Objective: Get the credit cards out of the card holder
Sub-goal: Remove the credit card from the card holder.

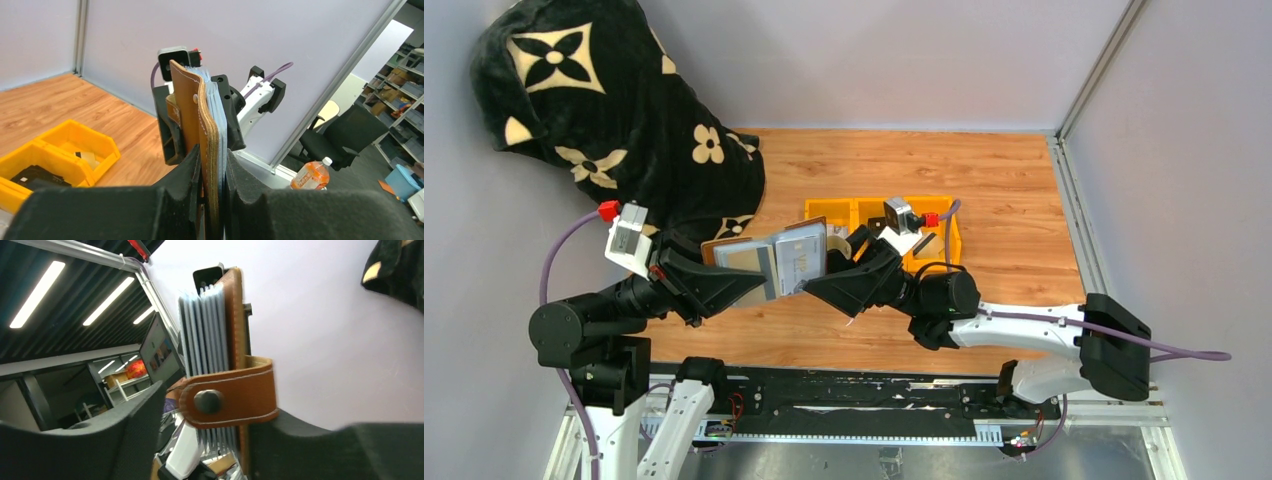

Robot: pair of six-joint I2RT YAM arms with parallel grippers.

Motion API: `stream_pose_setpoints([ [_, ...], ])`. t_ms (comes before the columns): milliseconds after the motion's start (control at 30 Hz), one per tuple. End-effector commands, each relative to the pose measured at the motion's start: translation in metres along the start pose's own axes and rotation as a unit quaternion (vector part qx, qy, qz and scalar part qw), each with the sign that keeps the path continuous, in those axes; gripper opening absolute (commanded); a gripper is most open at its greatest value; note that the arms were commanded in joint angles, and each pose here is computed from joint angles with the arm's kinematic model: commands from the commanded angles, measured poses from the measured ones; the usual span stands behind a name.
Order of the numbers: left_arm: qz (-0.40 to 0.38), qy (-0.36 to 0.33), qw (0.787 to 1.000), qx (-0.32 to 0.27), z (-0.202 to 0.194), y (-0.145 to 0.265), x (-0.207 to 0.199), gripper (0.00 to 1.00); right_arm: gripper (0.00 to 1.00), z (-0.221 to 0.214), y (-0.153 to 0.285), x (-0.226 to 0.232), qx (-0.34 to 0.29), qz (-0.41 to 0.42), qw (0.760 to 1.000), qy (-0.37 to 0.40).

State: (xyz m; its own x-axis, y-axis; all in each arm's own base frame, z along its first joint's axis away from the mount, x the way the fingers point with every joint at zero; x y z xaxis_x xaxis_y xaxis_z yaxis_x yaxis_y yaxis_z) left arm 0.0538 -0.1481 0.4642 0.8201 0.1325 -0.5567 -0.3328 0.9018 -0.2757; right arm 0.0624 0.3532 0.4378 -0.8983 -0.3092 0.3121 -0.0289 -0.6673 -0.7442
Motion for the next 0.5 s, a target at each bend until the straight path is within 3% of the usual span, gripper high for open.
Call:
stream_pose_setpoints([
  [0, 0.004, -0.017, 1.0, -0.01, 0.001, 0.002, -0.004, 0.0, 0.44, 0.016, -0.006, 0.011, 0.005, 0.011, 0.999, 0.041],
  [67, 0.021, -0.017, 1.0, -0.004, -0.004, 0.004, 0.002, 0.13, 0.2, 0.018, -0.006, 0.006, 0.038, -0.022, 0.998, 0.055],
  [133, 0.033, -0.035, 0.999, 0.013, -0.011, 0.007, 0.008, 0.4, 0.03, 0.017, -0.003, 0.0, 0.092, -0.063, 0.99, 0.088],
  [233, 0.086, -0.056, 0.994, 0.033, -0.021, 0.015, 0.026, 0.68, 0.0, 0.017, 0.009, -0.009, 0.198, -0.123, 0.96, 0.155],
  [400, 0.148, -0.127, 0.98, 0.047, -0.017, 0.024, 0.043, 0.73, 0.0, 0.007, 0.033, -0.008, 0.413, -0.123, 0.878, 0.21],
  [467, 0.137, -0.155, 0.977, 0.059, -0.018, 0.024, 0.038, 0.74, 0.0, 0.001, 0.047, -0.005, 0.512, -0.115, 0.829, 0.191],
])
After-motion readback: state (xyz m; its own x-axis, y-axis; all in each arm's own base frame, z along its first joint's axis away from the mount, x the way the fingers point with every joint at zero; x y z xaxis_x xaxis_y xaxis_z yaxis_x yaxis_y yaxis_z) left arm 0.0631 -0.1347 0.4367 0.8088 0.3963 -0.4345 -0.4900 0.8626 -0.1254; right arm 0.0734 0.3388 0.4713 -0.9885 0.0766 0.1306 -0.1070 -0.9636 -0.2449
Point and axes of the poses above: each gripper's point midway between its finger pads, its own y axis back along the fingers, its own x axis along the line the jaws close on, z = x × y, the point moved 3 cm from there along y, back along the fingers, and after that the axes turned 12 degrees about y, right-handed, at the moved point
